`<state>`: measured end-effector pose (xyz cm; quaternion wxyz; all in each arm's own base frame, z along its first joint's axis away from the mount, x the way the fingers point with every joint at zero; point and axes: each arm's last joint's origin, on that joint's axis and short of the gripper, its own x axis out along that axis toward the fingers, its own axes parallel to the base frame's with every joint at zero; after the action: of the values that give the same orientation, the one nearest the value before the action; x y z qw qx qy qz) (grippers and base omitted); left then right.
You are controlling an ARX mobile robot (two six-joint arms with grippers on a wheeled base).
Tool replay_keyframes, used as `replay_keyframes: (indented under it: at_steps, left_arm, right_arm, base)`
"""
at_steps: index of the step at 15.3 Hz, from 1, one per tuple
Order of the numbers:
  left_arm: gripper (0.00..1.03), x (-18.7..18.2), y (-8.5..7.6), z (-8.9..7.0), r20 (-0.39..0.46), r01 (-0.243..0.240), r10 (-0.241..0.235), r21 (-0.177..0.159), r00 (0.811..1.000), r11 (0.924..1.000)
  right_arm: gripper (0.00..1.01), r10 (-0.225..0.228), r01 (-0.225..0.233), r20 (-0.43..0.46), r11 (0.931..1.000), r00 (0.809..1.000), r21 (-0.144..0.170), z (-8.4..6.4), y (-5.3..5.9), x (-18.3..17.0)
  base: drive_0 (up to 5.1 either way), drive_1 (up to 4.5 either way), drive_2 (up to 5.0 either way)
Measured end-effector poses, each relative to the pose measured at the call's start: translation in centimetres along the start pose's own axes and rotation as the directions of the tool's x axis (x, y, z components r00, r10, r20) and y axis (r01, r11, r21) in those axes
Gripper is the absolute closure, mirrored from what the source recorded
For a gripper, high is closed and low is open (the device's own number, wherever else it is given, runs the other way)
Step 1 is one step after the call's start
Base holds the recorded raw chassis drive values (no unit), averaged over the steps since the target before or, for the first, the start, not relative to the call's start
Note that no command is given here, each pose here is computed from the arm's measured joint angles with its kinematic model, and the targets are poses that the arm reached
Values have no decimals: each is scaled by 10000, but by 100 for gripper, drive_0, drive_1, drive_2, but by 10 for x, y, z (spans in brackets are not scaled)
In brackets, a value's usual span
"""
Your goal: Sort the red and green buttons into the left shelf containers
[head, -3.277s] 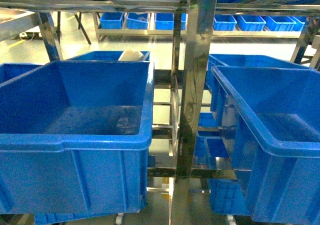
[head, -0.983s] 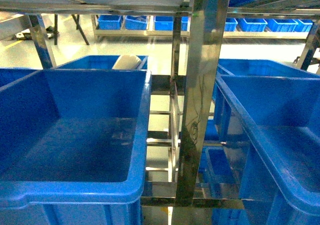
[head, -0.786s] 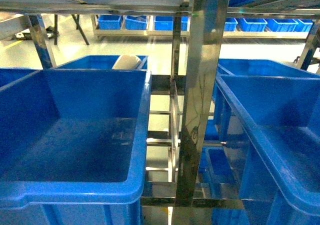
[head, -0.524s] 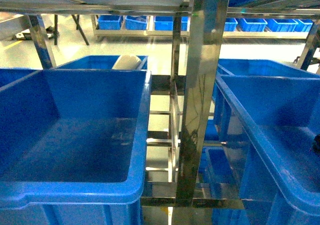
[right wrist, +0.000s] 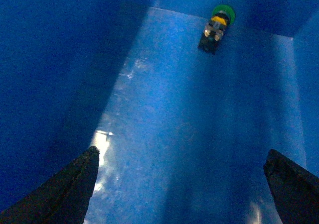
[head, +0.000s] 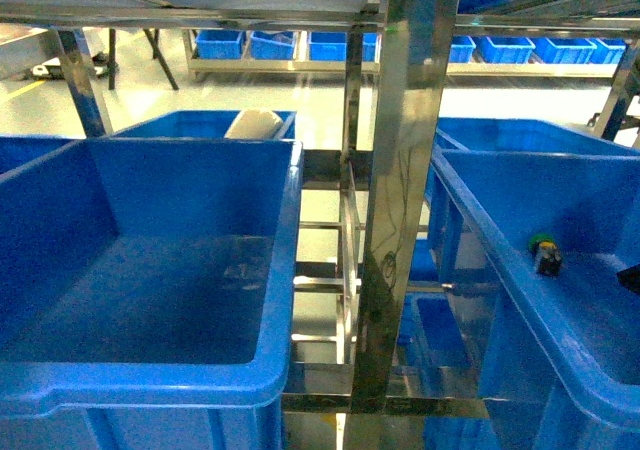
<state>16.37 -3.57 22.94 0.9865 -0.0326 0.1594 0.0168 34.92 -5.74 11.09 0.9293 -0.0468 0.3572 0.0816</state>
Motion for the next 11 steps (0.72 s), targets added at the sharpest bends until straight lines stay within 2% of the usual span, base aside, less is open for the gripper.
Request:
replay_keyframes:
  at_steps: [1,3,6,7,9,11]
  left_arm:
    - [77,0,0,0,4,1,-1,-1,10000,10000]
    - [77,0,0,0,4,1,-1,-1,10000,10000]
    - [77,0,0,0,4,1,-1,-1,10000,10000]
    - [77,0,0,0,-1,4,-4,0,10000,10000]
    - [77,0,0,0,0,0,0,0,10000,10000]
    - [77,0,0,0,-1,4,-4,-4,10000,10000]
  right_arm:
    - [3,137,-130,654,9998,9978,-116,-9,11,-21]
    - [3,8,22,1334,9997,9911,-224,-16,20,-45]
    - [3,-36,181,2701,9985,9628,-513,-35,42,-95]
    - [3,-51,158,2799,9992,9600,-362,-47,49,-110]
    - [3,-75,84,2913,10000,9566,-20,-83,60,-141]
    - [3,-40,-103,2646,9985,9643,529,-120,67,-163]
  base:
    - [0,0,0]
    - [0,0,0]
    - [0,0,0]
    - [0,0,0]
    - [0,0,0]
    - [0,0,0]
